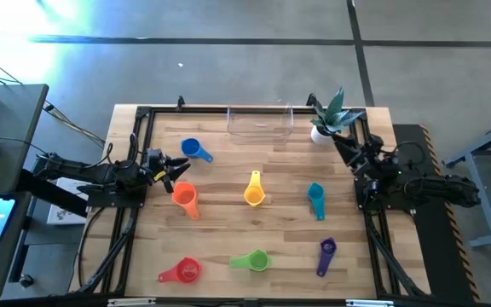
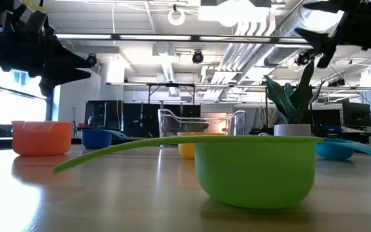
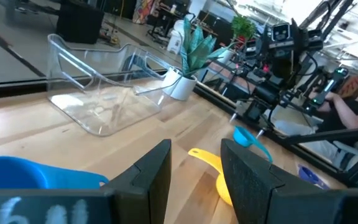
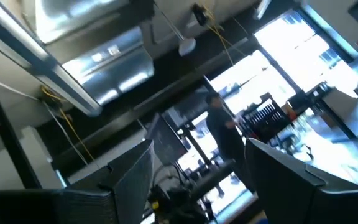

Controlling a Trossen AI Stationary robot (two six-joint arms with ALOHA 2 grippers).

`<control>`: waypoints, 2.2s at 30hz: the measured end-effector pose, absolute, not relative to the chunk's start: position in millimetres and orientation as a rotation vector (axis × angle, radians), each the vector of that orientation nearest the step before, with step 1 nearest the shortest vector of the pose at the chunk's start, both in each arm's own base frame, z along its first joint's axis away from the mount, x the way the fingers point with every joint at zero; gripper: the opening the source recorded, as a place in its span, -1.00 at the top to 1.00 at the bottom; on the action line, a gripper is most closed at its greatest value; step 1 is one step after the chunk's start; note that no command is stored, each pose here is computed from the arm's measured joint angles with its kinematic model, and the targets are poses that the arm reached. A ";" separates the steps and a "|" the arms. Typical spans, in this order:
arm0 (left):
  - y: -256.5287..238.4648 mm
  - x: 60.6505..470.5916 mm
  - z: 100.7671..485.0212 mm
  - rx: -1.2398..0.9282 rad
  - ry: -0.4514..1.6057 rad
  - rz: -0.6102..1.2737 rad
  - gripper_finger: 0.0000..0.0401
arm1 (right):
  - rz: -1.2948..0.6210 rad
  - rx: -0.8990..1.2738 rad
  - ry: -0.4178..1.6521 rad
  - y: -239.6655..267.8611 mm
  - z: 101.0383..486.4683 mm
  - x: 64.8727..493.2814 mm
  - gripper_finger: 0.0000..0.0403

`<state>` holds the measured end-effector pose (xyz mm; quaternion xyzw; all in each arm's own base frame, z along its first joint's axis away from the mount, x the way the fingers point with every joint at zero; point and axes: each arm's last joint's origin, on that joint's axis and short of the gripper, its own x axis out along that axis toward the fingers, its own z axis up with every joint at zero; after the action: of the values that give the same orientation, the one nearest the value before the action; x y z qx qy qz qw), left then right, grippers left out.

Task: Nest measuring cups in basket
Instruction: Move the yellow measuring cup to the top center of the table

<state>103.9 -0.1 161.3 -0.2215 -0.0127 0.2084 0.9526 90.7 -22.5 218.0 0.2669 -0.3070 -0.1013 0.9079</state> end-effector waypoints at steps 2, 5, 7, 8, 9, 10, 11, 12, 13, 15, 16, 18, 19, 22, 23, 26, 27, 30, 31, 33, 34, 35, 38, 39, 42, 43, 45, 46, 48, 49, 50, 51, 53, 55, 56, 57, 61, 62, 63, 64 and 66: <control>-0.1 104.0 161.3 -0.454 -0.027 0.424 0.35 | -0.202 0.524 -0.671 -22.0 221.5 88.6 -0.22; -0.1 103.9 161.4 -0.455 -0.028 0.425 0.35 | -0.210 0.478 -0.696 -21.8 224.0 86.9 -0.22; 0.0 103.9 161.4 -0.448 -0.026 0.426 0.35 | -0.209 0.480 -0.698 -21.8 224.1 86.8 -0.22; 0.0 103.9 161.4 -0.446 -0.026 0.426 0.35 | -0.208 0.481 -0.698 -21.8 224.1 86.8 -0.22; 0.0 103.9 161.4 -0.452 -0.027 0.426 0.35 | -0.208 0.481 -0.698 -21.8 224.1 86.8 -0.22; 0.0 103.9 161.4 -0.461 -0.029 0.426 0.35 | -0.207 0.481 -0.697 -21.7 224.1 86.8 -0.22; 0.0 103.9 161.5 -0.467 -0.031 0.425 0.35 | -0.203 0.479 -0.696 -21.6 224.1 86.9 -0.22; -0.1 104.0 161.4 -0.474 -0.031 0.424 0.35 | -0.194 0.476 -0.694 -21.3 224.1 87.0 -0.22; -0.1 104.0 161.4 -0.484 -0.033 0.422 0.35 | -0.185 0.474 -0.692 -21.1 224.2 87.0 -0.22; -0.1 103.9 161.5 -0.505 -0.039 0.424 0.35 | -0.160 0.467 -0.690 -20.4 224.7 87.0 -0.22; 0.0 103.9 161.4 -0.515 -0.041 0.426 0.35 | -0.153 0.464 -0.692 -20.1 225.0 86.8 -0.22; 0.0 103.9 161.4 -0.543 -0.047 0.426 0.35 | -0.141 0.462 -0.707 -19.7 226.4 85.9 -0.22; 0.0 103.9 161.4 -0.563 -0.052 0.426 0.35 | -0.139 0.462 -0.714 -19.7 227.7 85.4 -0.22; 0.0 104.0 162.4 -0.613 -0.072 0.423 0.35 | -0.130 0.458 -0.748 -19.1 240.7 82.3 -0.22; 0.0 104.0 162.7 -0.618 -0.076 0.422 0.35 | -0.127 0.453 -0.763 -18.8 247.0 80.6 -0.22; 0.0 104.0 163.4 -0.620 -0.083 0.421 0.35 | -0.115 0.441 -0.763 -17.7 265.8 76.9 -0.22; 0.0 104.0 163.7 -0.621 -0.086 0.422 0.35 | -0.113 0.422 -0.743 -17.2 271.6 76.3 -0.22; 0.0 104.1 164.5 -0.625 -0.094 0.419 0.35 | -0.107 0.399 -0.664 -16.3 287.4 77.1 -0.22; 0.0 104.1 164.9 -0.629 -0.098 0.418 0.35 | -0.110 0.401 -0.638 -16.5 292.7 78.4 -0.22; 0.0 104.1 165.4 -0.639 -0.105 0.416 0.35 | -0.108 0.400 -0.585 -16.8 303.4 82.7 -0.22; 0.0 104.1 165.6 -0.649 -0.110 0.415 0.35 | -0.102 0.398 -0.562 -16.9 309.5 85.2 -0.22; 0.0 104.1 166.0 -0.657 -0.114 0.413 0.35 | -0.098 0.397 -0.539 -17.2 315.8 88.4 -0.22; 0.0 104.2 166.5 -0.662 -0.120 0.411 0.35 | -0.074 0.397 -0.445 -18.2 330.7 101.4 -0.22; 0.0 104.2 166.8 -0.668 -0.124 0.410 0.35 | -0.063 0.398 -0.408 -18.6 335.1 106.3 -0.22; 0.0 104.2 167.0 -0.707 -0.134 0.408 0.35 | -0.025 0.404 -0.286 -19.7 345.4 122.8 -0.22; 0.0 104.2 167.0 -0.716 -0.136 0.408 0.35 | -0.017 0.413 -0.238 -20.2 347.5 128.7 -0.22; 0.0 104.1 167.0 -0.736 -0.140 0.407 0.35 | -0.015 0.458 -0.135 -21.9 349.8 141.6 -0.22; 0.0 104.1 167.0 -0.740 -0.141 0.407 0.35 | -0.022 0.483 -0.079 -22.9 349.5 147.9 -0.22; 0.0 104.2 167.0 -0.740 -0.141 0.407 0.35 | -0.038 0.509 0.043 -24.7 346.1 160.2 -0.22; 0.0 104.1 166.9 -0.740 -0.141 0.407 0.35 | -0.048 0.528 0.102 -25.4 344.2 166.3 -0.22; 0.0 104.1 166.9 -0.740 -0.141 0.407 0.35 | -0.059 0.553 0.156 -25.9 342.0 172.2 -0.22; 0.0 104.1 167.0 -0.740 -0.141 0.407 0.35 | -0.070 0.577 0.202 -26.1 340.2 178.2 -0.22; 0.0 104.2 166.9 -0.740 -0.141 0.407 0.35 | -0.087 0.607 0.293 -26.1 335.3 189.9 -0.22; 0.0 104.1 166.9 -0.740 -0.141 0.407 0.35 | -0.102 0.647 0.376 -25.0 329.1 202.9 -0.22; 0.0 104.2 166.9 -0.740 -0.141 0.408 0.35 | -0.111 0.669 0.410 -24.3 326.0 209.1 -0.22; 0.0 104.2 166.9 -0.740 -0.141 0.408 0.35 | -0.123 0.687 0.441 -23.5 323.0 215.1 -0.22; 0.1 104.1 166.9 -0.740 -0.142 0.410 0.35 | -0.172 0.724 0.531 -20.0 309.7 238.7 -0.22; 0.1 104.1 166.9 -0.740 -0.142 0.410 0.35 | -0.178 0.736 0.554 -19.1 305.6 244.3 -0.22; 0.1 104.1 166.9 -0.739 -0.142 0.410 0.35 | -0.185 0.751 0.573 -18.3 301.9 249.8 -0.22; 0.1 104.1 166.9 -0.739 -0.142 0.410 0.35 | -0.192 0.768 0.589 -17.6 298.4 254.7 -0.22; 0.1 104.1 166.9 -0.739 -0.141 0.410 0.35 | -0.211 0.801 0.625 -16.1 290.4 263.7 -0.22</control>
<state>104.1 0.1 166.9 -0.3582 -0.0685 0.1989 0.9096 263.7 -16.1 290.4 0.3826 0.2985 -0.1010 0.8685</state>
